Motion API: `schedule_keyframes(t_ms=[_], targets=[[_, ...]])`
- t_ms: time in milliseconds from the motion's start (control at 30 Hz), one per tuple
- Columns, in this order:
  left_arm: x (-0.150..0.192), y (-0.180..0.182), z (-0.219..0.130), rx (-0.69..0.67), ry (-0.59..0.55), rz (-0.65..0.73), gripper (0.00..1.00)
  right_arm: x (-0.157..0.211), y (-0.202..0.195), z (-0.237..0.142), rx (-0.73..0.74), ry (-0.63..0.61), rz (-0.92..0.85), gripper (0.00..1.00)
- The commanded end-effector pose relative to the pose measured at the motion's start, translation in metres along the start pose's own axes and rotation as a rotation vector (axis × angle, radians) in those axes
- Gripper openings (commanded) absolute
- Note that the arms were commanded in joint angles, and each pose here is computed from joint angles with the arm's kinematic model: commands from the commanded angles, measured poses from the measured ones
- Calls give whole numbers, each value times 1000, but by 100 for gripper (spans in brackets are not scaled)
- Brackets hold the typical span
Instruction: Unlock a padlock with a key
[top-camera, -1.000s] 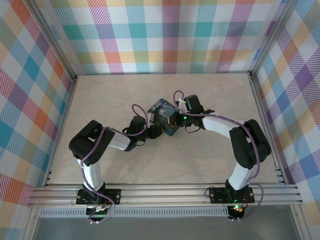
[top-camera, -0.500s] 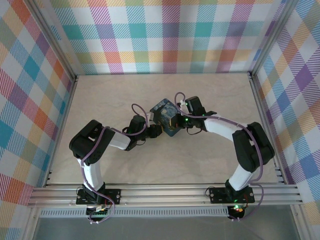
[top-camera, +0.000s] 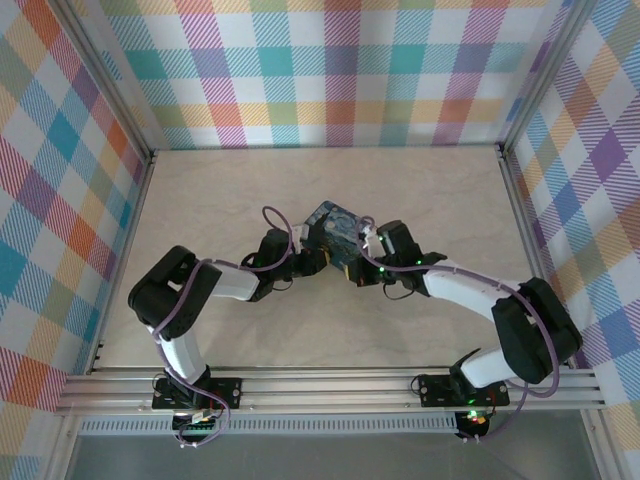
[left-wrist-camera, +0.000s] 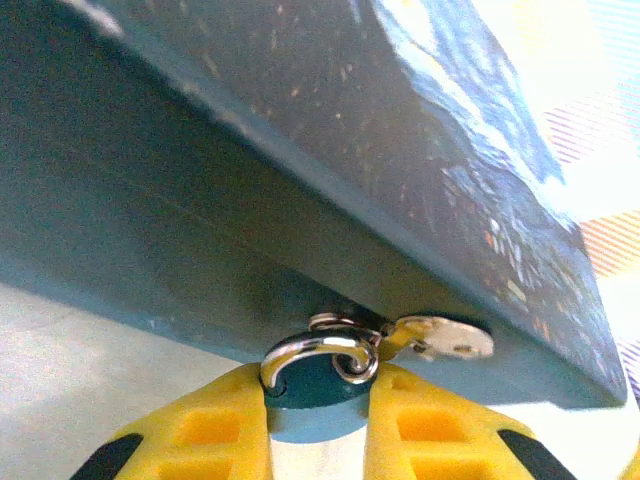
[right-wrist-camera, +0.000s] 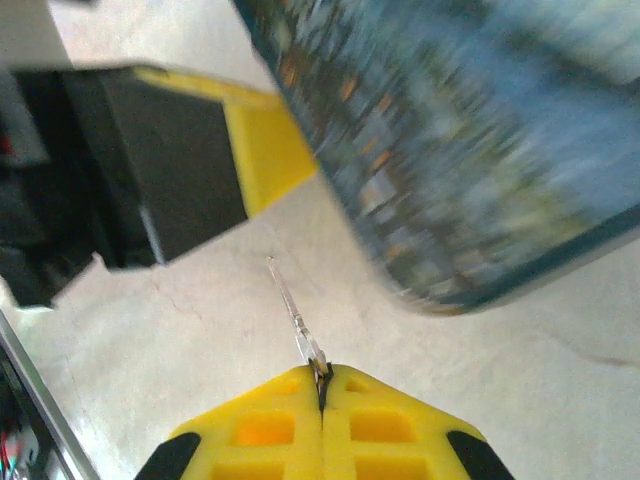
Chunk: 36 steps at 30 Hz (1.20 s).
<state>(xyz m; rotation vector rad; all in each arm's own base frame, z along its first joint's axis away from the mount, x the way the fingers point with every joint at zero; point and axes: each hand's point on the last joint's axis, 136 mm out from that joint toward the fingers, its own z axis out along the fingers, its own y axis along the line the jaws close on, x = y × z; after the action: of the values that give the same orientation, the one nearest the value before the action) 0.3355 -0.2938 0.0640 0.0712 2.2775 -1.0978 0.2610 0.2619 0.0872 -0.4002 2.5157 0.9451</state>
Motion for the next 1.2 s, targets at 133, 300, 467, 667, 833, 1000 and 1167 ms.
schedule_keyframes(t_ms=[133, 300, 467, 667, 833, 1000, 1167], targets=[[-4, -27, -10, 50, -18, 7, 20, -6, 3, 11, -4, -38, -50, 0], [-1, -34, -10, 56, -12, -12, 21, 5, 0, 17, -1, -42, -77, 0], [0, -40, -11, 55, -4, -25, 21, 13, -5, 23, 4, -61, -81, 0], [2, -43, -10, 55, 0, -42, 21, 18, -9, 31, 16, -70, -68, 0], [4, -45, -7, 57, 5, -46, 21, 18, -11, 36, 10, -90, -40, 0], [6, -47, -6, 58, 11, -45, 21, 16, -15, 37, 25, -107, -22, 0], [8, -47, -4, 56, 15, -42, 21, 14, -15, 40, 24, -116, -12, 0]])
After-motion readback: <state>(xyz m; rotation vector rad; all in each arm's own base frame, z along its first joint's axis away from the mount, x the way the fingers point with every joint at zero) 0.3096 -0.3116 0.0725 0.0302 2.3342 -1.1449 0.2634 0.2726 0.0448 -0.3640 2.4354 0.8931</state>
